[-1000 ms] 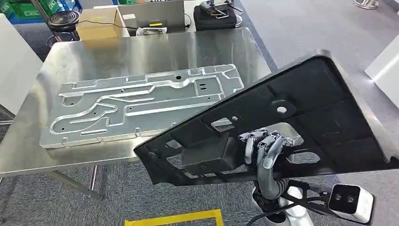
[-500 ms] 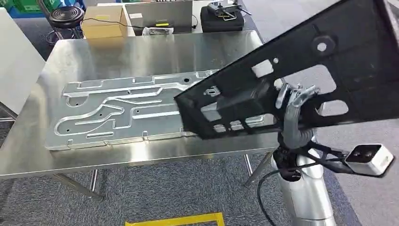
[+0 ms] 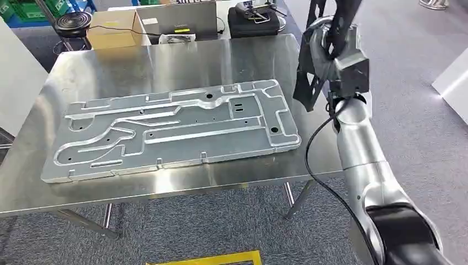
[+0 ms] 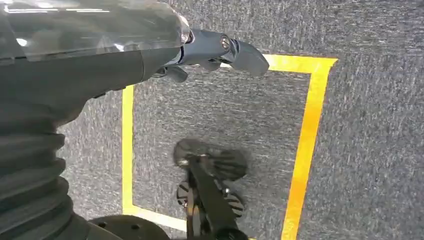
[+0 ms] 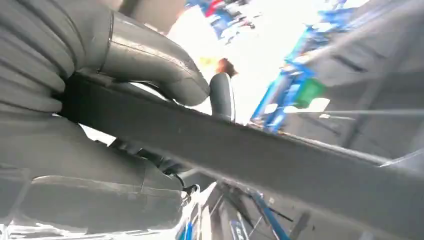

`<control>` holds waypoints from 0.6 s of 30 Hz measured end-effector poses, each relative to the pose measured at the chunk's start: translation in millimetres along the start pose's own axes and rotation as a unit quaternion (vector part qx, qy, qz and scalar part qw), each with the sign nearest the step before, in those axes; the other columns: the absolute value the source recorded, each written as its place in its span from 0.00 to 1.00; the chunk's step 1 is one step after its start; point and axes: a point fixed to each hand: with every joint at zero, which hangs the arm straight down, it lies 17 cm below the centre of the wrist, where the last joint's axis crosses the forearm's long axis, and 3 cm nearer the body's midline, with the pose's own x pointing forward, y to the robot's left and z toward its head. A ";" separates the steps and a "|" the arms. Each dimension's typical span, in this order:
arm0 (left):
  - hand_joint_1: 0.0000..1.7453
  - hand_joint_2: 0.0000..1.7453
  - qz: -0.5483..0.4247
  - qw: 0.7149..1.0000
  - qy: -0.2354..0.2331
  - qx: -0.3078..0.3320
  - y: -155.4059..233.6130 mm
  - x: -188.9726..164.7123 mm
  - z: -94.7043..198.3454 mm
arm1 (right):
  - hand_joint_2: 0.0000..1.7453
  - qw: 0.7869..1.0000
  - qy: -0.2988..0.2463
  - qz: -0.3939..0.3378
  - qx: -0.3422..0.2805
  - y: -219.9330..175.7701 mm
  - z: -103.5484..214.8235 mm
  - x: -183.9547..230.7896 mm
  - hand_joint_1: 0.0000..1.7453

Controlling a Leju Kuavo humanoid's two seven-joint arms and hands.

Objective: Take the parts from the cabinet and place them on the table.

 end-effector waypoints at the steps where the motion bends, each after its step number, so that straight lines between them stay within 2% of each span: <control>1: 0.00 1.00 0.000 1.000 -0.001 0.000 0.7 0.7 -0.2 | 1.00 1.000 0.001 0.027 0.013 8.9 -8.9 -0.6 1.00; 4: 0.00 1.00 -0.002 1.000 -0.004 -0.005 -1.9 4.2 -0.7 | 1.00 0.987 0.012 0.134 0.090 70.4 -22.7 -5.5 1.00; 7: 0.00 1.00 -0.004 1.000 -0.011 -0.013 -6.8 10.9 -1.4 | 1.00 0.951 0.023 0.238 0.194 143.2 -12.4 -12.7 1.00; 11: 0.00 1.00 -0.005 1.000 -0.014 -0.017 -9.2 12.7 -1.3 | 1.00 0.904 0.026 0.301 0.301 208.9 20.4 -22.4 1.00; 14: 0.00 1.00 -0.009 1.000 -0.016 -0.026 -12.6 11.5 -0.1 | 1.00 0.849 0.049 0.351 0.393 249.4 57.9 -37.3 1.00; 16: 0.00 1.00 -0.015 0.999 -0.017 -0.033 -16.6 11.2 0.7 | 1.00 0.817 0.065 0.371 0.437 264.5 81.5 -47.4 1.00; 18: 0.00 1.00 -0.018 0.999 -0.018 -0.037 -19.1 11.1 1.2 | 1.00 0.795 0.073 0.383 0.466 277.7 100.8 -50.9 1.00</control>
